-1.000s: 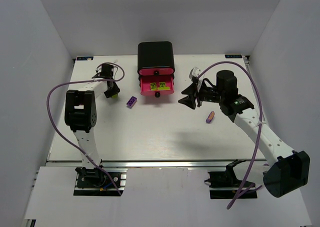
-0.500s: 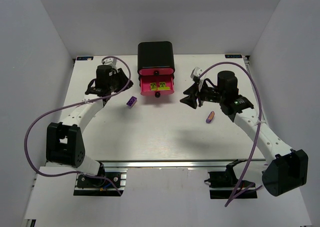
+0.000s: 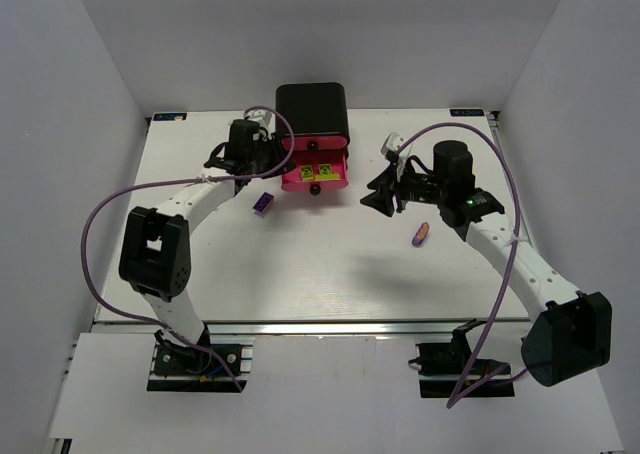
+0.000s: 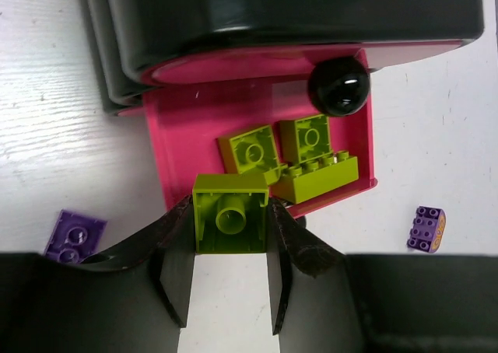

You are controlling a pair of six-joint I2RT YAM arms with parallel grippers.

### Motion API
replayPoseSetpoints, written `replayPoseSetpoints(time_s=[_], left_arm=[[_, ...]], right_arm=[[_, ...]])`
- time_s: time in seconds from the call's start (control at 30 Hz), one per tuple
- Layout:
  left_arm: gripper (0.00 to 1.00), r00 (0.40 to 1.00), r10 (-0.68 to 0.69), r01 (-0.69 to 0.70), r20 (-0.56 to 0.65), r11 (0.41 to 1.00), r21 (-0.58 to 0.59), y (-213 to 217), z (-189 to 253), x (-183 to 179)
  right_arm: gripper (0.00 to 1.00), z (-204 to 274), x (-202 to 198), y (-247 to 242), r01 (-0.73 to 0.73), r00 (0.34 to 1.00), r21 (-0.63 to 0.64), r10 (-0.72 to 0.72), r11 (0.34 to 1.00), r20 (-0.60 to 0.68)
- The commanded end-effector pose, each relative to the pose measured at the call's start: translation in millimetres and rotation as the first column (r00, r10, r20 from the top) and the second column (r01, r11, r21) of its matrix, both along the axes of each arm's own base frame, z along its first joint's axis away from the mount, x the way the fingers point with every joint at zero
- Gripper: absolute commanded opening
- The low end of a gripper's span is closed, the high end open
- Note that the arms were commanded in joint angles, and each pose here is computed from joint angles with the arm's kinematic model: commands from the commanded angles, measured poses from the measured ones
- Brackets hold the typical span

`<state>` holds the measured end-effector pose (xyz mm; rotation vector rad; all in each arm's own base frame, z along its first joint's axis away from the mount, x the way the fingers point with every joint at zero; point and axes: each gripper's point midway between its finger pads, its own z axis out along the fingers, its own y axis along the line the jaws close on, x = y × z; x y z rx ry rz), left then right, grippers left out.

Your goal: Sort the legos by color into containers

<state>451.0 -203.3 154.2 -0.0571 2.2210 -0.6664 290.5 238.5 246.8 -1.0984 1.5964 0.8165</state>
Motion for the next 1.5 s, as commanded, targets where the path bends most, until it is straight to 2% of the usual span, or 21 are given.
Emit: replayPoseSetpoints(time_s=[0.0, 0.07, 0.1, 0.23, 0.3, 0.4, 0.5, 0.53, 0.57, 0.6, 0.63, 0.67, 0.7, 0.77, 0.8, 0.83, 0.87, 0.9, 1.0, 1.2, 1.47], left_arm=[[0.19, 0.998, -0.002, 0.001, 0.057, 1.0, 0.026, -7.5, 24.0, 8.3], [0.29, 0.999, 0.01, -0.012, 0.042, 0.999, 0.046, -5.4, 16.8, 12.1], [0.42, 0.999, 0.021, -0.023, 0.033, 0.998, 0.057, -3.7, 13.6, 14.5], [0.62, 0.999, 0.034, -0.035, 0.023, 0.997, 0.075, -5.1, 12.5, 17.8], [0.67, 0.999, 0.04, -0.041, 0.021, 0.996, 0.078, -4.8, 12.9, 19.8], [0.68, 0.999, 0.032, -0.034, 0.025, 0.996, 0.08, -8.7, 18.2, 18.5], [0.59, 0.997, 0.032, -0.037, 0.068, 0.997, 0.069, -7.2, 45.6, 16.7], [0.5, 0.996, 0.03, -0.035, 0.084, 0.997, 0.067, -6.0, 53.3, 14.0], [0.16, 0.994, 0.033, -0.039, 0.101, 0.997, 0.067, -3.4, 61.1, 10.5], [0.0, 0.987, 0.047, -0.056, 0.153, 0.997, 0.051, 5.1, 86.8, 4.0], [0.0, 0.985, 0.06, -0.069, 0.165, 0.996, 0.049, 14.1, 92.8, -0.7], [0.0, 0.986, 0.051, -0.061, 0.156, 0.996, 0.06, 18.4, 85.5, -13.6], [0.0, 0.975, 0.061, -0.072, 0.216, 0.996, 0.048, 26.0, 108.7, -28.0], [0.0, 0.966, 0.112, -0.141, 0.234, 0.984, 0.11, 49.9, 92.3, -45.8], [0.03, 0.961, 0.127, -0.16, 0.247, 0.98, 0.119, 57.2, 91.2, -54.4], [0.12, 0.945, 0.142, -0.184, 0.296, 0.975, 0.12, 67.3, 104.3, -66.7], [0.23, 0.944, 0.156, -0.206, 0.291, 0.967, 0.15, 76.3, 88.5, -74.5], [0.43, 0.931, 0.193, -0.254, 0.309, 0.952, 0.171, 87.9, 88.3, -77.3], [0.62, 0.905, 0.228, -0.313, 0.359, 0.929, 0.198, 104.7, 102.2, -85.1], [0.66, 0.901, 0.207, -0.291, 0.38, 0.94, 0.18, 102.1, 111.1, -91.3], [0.67, 0.882, 0.219, -0.299, 0.418, 0.945, 0.134, 103.4, 126.9, -99.0]], right_arm=[[0.51, 2.1, 2.4, -0.9, -0.006, 1.0, 0.017, 0.005, 1.0, 0.017], [0.52, 1.7, 2.6, -1.0, -0.007, 1.0, 0.017, 0.007, 1.0, 0.017], [0.52, 1.9, 2.5, -1.2, -0.009, 1.0, 0.018, 0.008, 1.0, 0.016], [0.52, 1.1, 3.1, -2.9, -0.005, 1.0, 0.018, 0.005, 1.0, 0.013], [0.53, 1.0, 3.2, -2.8, -0.008, 1.0, 0.019, 0.008, 1.0, 0.012], [0.53, 0.0, 5.1, -5.0, -0.006, 1.0, 0.014, 0.006, 1.0, 0.017], [0.52, -3.6, 1.3, -1.8, -0.062, 0.996, -0.014, 0.063, 0.998, 0.057], [0.51, -10.8, -2.5, -2.7, -0.092, 0.994, -0.038, 0.094, 0.995, 0.06], [0.46, -13.8, -5.3, -1.4, -0.132, 0.986, -0.059, 0.137, 0.989, 0.091], [0.41, -21.4, -8.3, 4.0, -0.216, 0.957, -0.107, 0.232, 0.971, 0.173], [0.32, -32.6, -14.2, 4.0, -0.258, 0.945, -0.143, 0.281, 0.955, 0.167], [0.12, -36.8, -15.8, 7.3, -0.273, 0.946, -0.146, 0.293, 0.951, 0.14], [0.04, -51.5, -4.2, 10.0, -0.296, 0.9, -0.257, 0.359, 0.92, 0.249], [0.0, -58.2, 8.3, 20.9, -0.293, 0.87, -0.33, 0.394, 0.897, 0.297], [0.0, -76.5, 24.0, 20.7, -0.261, 0.879, -0.393, 0.385, 0.882, 0.28], [0.0, -83.6, 24.3, 34.6, -0.281, 0.858, -0.431, 0.426, 0.858, 0.288], [0.0, -89.2, 34.6, 39.9, -0.263, 0.86, -0.458, 0.421, 0.849, 0.287], [0.0, -98.7, 56.6, 44.6, -0.218, 0.875, -0.504, 0.396, 0.836, 0.279], [0.0, -109.5, 95.8, 65.7, -0.089, 0.908, -0.555, 0.297, 0.827, 0.297], [0.0, -127.5, 143.2, 87.1, 0.093, 0.919, -0.579, 0.155, 0.81, 0.363], [0.0, -115.7, 189.9, 105.0, 0.317, 0.87, -0.519, -0.025, 0.794, 0.493]])
